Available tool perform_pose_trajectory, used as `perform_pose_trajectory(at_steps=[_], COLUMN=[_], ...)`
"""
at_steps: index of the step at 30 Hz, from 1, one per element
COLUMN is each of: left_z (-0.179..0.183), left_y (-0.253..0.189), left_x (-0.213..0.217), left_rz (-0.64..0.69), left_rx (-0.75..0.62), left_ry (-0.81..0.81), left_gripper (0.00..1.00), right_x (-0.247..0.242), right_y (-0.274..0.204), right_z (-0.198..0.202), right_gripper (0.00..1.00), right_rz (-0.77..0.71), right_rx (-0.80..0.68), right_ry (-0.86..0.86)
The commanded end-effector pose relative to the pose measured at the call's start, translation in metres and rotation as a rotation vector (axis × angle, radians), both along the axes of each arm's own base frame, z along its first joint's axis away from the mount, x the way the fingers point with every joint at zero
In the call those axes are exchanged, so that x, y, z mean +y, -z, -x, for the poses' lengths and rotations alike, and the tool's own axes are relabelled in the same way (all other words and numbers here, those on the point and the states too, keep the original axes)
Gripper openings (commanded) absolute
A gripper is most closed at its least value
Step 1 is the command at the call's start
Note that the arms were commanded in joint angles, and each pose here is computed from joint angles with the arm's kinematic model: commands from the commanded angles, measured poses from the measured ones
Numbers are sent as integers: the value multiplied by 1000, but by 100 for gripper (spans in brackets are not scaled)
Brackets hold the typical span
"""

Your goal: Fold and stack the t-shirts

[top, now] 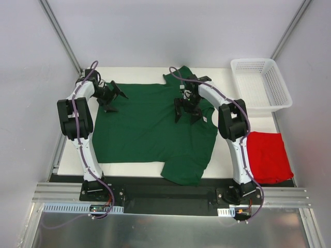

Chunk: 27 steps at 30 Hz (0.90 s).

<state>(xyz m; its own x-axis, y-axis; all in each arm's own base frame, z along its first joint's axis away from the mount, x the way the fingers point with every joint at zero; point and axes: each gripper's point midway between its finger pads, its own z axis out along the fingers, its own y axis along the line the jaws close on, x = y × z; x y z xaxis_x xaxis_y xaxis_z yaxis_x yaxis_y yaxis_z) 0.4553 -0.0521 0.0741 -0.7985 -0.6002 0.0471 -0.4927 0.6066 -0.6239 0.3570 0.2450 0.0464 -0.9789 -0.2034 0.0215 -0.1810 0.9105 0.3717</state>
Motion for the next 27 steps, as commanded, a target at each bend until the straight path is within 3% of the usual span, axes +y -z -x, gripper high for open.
perform_pose_trajectory(at_steps=[1, 6, 9, 16, 19, 27], left_z=[-12, -29, -37, -43, -42, -30], left_y=[0, 13, 16, 16, 17, 14], left_x=[-8, -6, -9, -8, -10, -12], left_rz=[26, 34, 58, 63, 69, 74], left_rx=[-44, -53, -52, -58, -55, -43], left_ry=[50, 53, 50, 39, 40, 44], left_gripper=[99, 99, 99, 99, 99, 99], right_x=[-6, -13, -9, -37, -57, -85], right_y=[4, 9, -14, -75, -61, -5], right_z=[-2, 1, 1, -58, -82, -103], right_gripper=[96, 96, 96, 96, 96, 96], right_rz=[3, -5, -68, -84, 3, 110], right_rx=[74, 134, 116, -155, -204, -155], right_ry=[50, 76, 74, 223, 267, 340])
